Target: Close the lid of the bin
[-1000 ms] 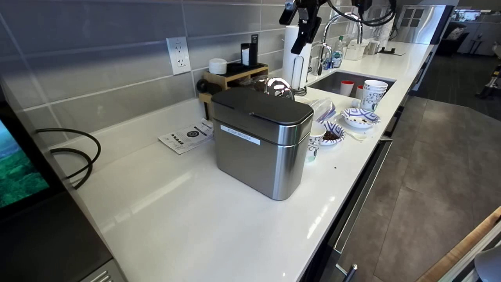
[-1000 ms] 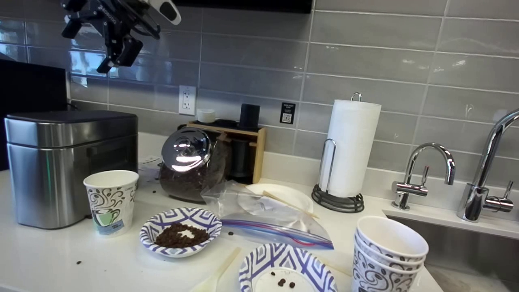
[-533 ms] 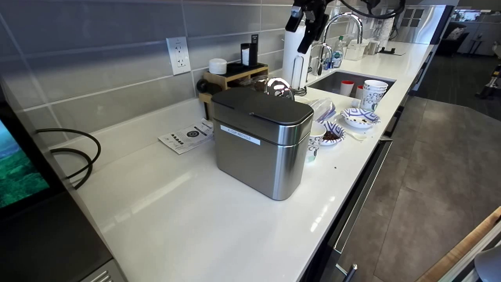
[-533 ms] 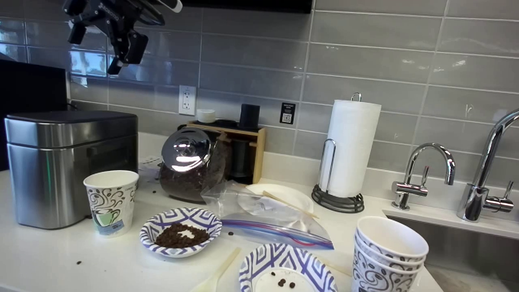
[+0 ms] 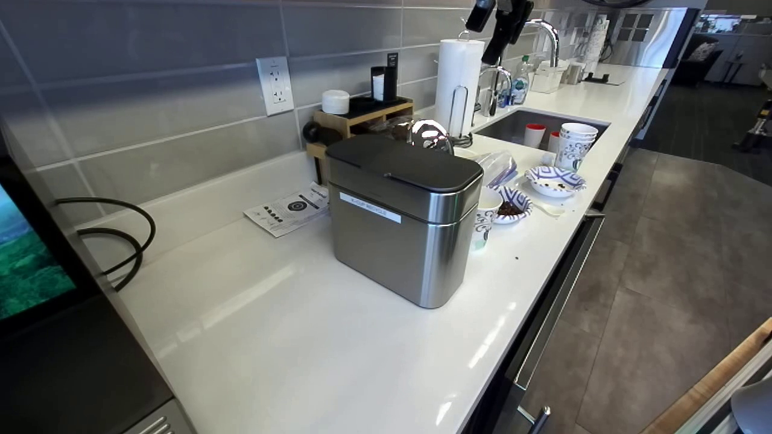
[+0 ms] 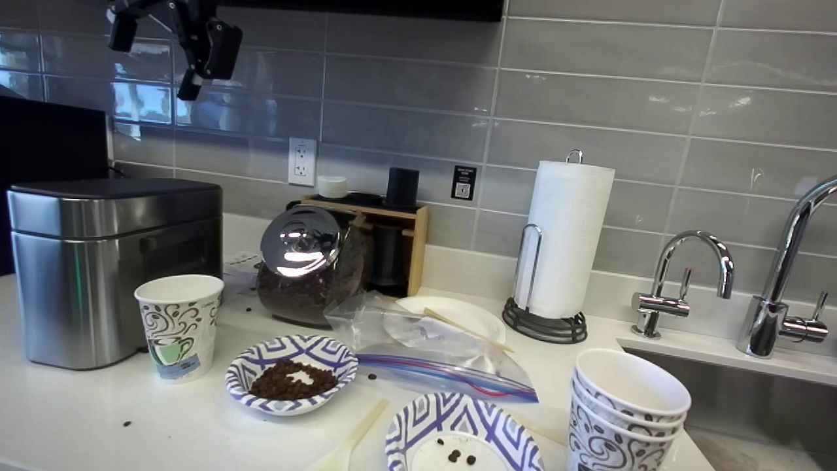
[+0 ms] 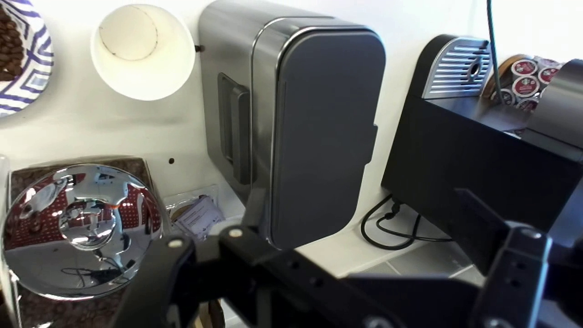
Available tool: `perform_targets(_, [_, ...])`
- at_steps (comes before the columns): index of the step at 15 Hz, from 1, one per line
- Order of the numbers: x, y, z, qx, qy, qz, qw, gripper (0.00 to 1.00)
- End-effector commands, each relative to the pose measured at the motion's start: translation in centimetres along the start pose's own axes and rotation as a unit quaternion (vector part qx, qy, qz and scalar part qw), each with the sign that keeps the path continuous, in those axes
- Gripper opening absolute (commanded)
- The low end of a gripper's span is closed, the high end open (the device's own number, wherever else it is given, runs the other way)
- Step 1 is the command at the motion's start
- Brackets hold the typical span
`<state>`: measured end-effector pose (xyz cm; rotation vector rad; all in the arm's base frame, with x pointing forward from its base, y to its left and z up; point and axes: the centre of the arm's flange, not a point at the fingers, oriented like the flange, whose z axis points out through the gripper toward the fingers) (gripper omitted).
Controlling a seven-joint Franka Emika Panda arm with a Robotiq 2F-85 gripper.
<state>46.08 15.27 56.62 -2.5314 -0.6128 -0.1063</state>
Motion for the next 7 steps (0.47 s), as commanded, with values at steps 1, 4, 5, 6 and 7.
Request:
perform_targets(1, [-0.16,0.04,-0.23,-0.003,0.001,-0.001,1.0000,1.00])
perform_targets(4, [-0.15,0.09,-0.42,-0.004,0.003,-0.001,1.0000,1.00])
perform_targets(5, [-0.13,0.12,-0.38,-0.004,0.002,-0.001,1.0000,1.00])
perform_targets(6, [-0.13,0.12,-0.36,-0.004,0.002,-0.001,1.0000,1.00])
perform_targets(7, [-0.12,0.12,-0.35,-0.004,0.002,-0.001,1.0000,1.00])
